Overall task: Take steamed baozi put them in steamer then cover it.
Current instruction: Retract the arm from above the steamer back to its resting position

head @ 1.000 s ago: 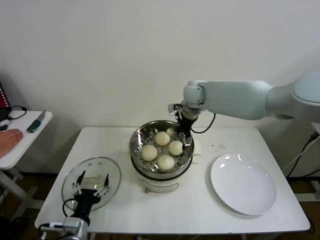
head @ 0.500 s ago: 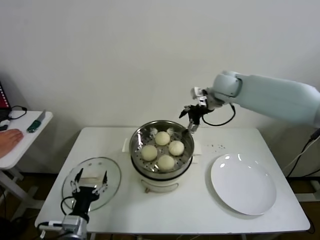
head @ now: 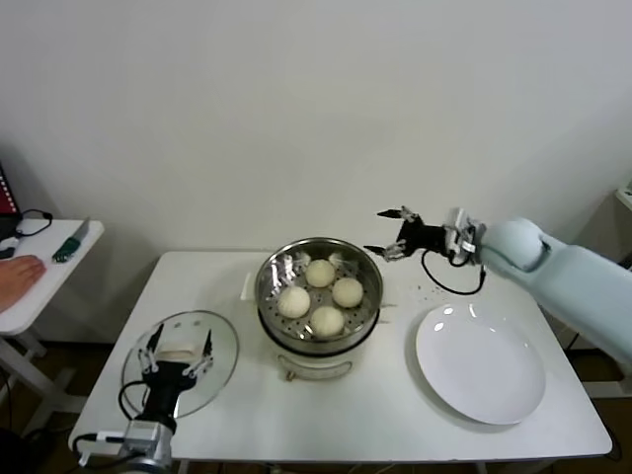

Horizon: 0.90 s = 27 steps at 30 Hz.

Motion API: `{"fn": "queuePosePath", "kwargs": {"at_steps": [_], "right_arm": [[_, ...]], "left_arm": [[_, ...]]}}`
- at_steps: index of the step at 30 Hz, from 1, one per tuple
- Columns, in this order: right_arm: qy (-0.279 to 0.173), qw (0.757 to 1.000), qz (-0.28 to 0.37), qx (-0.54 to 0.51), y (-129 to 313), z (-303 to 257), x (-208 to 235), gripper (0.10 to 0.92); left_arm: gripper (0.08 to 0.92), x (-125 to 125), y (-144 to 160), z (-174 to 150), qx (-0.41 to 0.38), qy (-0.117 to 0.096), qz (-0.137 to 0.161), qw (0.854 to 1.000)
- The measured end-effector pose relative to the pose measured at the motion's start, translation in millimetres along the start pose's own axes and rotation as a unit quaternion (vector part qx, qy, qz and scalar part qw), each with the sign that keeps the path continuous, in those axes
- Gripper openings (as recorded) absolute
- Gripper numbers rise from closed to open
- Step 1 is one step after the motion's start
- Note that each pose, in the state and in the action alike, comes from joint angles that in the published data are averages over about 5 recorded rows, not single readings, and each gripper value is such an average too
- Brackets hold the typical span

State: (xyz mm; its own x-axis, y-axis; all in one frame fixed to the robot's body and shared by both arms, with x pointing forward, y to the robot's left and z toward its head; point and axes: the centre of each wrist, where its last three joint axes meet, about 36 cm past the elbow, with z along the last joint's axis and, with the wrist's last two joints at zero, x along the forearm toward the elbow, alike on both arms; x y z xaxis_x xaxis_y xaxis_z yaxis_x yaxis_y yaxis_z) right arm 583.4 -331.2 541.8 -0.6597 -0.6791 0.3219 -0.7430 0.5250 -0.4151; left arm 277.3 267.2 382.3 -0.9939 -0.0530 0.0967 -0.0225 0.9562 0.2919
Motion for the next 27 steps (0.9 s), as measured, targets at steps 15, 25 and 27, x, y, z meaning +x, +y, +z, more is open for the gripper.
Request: {"fn": "queuePosePath", "kwargs": {"at_steps": [15,25,27], "right_arm": [[-0.073,0.970,0.177,-0.149,94,72,47,0.823],[-0.058,0.945,0.238,-0.218,160,100,81,0.823],[-0.052,0.941,0.245,-0.227,172,104,87,0.823]], "left_arm": [[0.823,2,17,-6,-0.172,0.014,-0.026,0.985],[0.823,0,22,5,-0.395,0.043,-0.021,0.918],[0.823,-1,22,11,-0.430,0.049,-0.019,0.902]]}}
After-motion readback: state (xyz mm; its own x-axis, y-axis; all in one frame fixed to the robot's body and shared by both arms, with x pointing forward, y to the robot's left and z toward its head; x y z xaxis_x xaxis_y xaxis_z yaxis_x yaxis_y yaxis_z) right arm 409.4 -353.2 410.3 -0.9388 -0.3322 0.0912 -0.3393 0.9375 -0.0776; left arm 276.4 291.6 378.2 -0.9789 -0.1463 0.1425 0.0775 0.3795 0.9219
